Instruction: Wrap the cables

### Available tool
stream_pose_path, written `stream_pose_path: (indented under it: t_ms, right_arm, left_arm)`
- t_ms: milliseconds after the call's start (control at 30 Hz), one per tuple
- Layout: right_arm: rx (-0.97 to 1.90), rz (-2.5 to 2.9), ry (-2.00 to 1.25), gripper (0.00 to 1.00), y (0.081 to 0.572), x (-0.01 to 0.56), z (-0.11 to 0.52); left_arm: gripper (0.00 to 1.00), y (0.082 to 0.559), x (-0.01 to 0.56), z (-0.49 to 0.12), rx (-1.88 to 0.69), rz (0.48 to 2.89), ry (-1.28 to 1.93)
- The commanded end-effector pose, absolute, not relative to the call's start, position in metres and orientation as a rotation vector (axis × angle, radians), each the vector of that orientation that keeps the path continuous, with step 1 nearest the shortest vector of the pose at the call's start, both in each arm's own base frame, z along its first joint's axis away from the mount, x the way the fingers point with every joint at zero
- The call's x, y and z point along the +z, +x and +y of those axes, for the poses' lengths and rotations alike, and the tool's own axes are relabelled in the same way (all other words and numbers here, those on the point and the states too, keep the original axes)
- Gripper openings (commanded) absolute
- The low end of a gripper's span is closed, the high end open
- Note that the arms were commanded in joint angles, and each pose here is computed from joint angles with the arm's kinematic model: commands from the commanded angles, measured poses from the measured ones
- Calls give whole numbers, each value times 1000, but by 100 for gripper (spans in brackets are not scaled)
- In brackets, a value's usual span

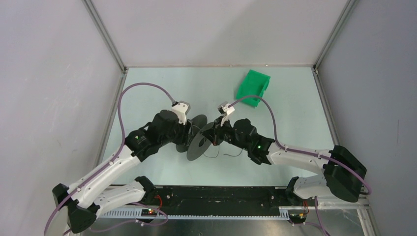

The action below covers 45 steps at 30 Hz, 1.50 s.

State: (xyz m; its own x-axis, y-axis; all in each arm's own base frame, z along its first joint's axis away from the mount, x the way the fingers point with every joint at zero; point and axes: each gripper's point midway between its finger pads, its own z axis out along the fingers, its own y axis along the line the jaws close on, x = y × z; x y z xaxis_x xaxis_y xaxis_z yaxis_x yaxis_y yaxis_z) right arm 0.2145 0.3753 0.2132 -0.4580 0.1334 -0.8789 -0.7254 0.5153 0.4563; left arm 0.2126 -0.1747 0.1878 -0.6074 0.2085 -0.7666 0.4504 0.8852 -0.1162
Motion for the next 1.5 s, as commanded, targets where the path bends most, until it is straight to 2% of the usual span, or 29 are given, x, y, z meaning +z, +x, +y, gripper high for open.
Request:
stream_pose_path:
  t_ms: [0, 600, 967, 1467]
  right_arm:
    - [1118, 1724, -453, 0, 220, 233, 385]
    - [1086, 1843, -375, 0, 219, 216, 375]
    - [1030, 1837, -297, 0, 212, 242, 365]
    - [752, 1830, -573, 0, 223, 258, 357]
  left_arm:
    - [60, 225, 203, -175, -378, 2174, 394]
    - [56, 225, 202, -172, -363, 2161, 401]
    - [56, 220, 209, -178, -430, 2126, 427]
    - [59, 218, 210, -176, -433, 2114, 423]
